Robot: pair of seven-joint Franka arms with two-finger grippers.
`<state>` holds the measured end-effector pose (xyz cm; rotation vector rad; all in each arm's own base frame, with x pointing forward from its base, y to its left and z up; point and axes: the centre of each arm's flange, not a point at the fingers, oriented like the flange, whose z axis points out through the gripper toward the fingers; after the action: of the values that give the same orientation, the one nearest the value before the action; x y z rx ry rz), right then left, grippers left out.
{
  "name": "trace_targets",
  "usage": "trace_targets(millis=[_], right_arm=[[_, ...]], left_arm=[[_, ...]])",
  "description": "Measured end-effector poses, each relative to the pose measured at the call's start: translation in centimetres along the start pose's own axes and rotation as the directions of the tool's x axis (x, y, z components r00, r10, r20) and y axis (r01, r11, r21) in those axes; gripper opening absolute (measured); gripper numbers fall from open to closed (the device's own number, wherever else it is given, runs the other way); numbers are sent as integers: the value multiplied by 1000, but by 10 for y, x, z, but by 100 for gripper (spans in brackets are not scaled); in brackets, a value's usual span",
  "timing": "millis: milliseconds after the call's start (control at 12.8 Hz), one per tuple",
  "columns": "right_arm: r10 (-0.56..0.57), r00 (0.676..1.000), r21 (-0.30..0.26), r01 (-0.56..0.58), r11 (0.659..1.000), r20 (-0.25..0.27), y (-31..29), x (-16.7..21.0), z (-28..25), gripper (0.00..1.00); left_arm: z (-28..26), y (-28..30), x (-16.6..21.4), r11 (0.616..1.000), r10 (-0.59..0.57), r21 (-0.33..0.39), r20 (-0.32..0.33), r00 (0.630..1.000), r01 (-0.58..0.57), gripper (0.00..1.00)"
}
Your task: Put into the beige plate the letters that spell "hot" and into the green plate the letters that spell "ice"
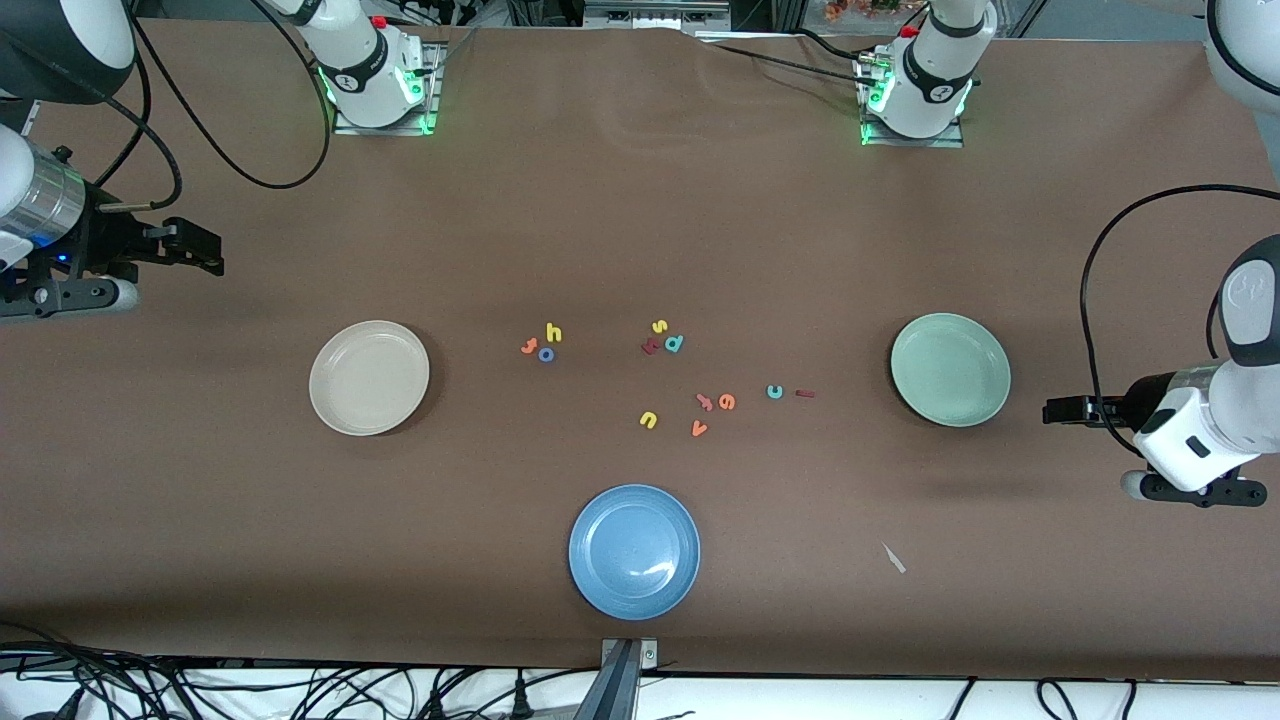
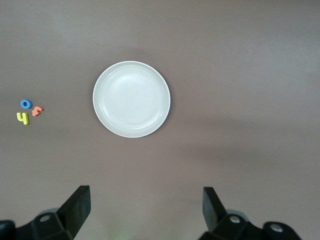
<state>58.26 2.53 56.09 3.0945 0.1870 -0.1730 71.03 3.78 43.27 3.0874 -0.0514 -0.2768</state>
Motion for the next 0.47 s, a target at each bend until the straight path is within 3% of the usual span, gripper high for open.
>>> trace_targets(millis=[469], right_arm=[[0, 1000, 0, 0, 1000, -1, 0, 0, 0, 100]], left_arm=[[2, -1, 1, 1000, -1, 0, 1, 1000, 1, 100]])
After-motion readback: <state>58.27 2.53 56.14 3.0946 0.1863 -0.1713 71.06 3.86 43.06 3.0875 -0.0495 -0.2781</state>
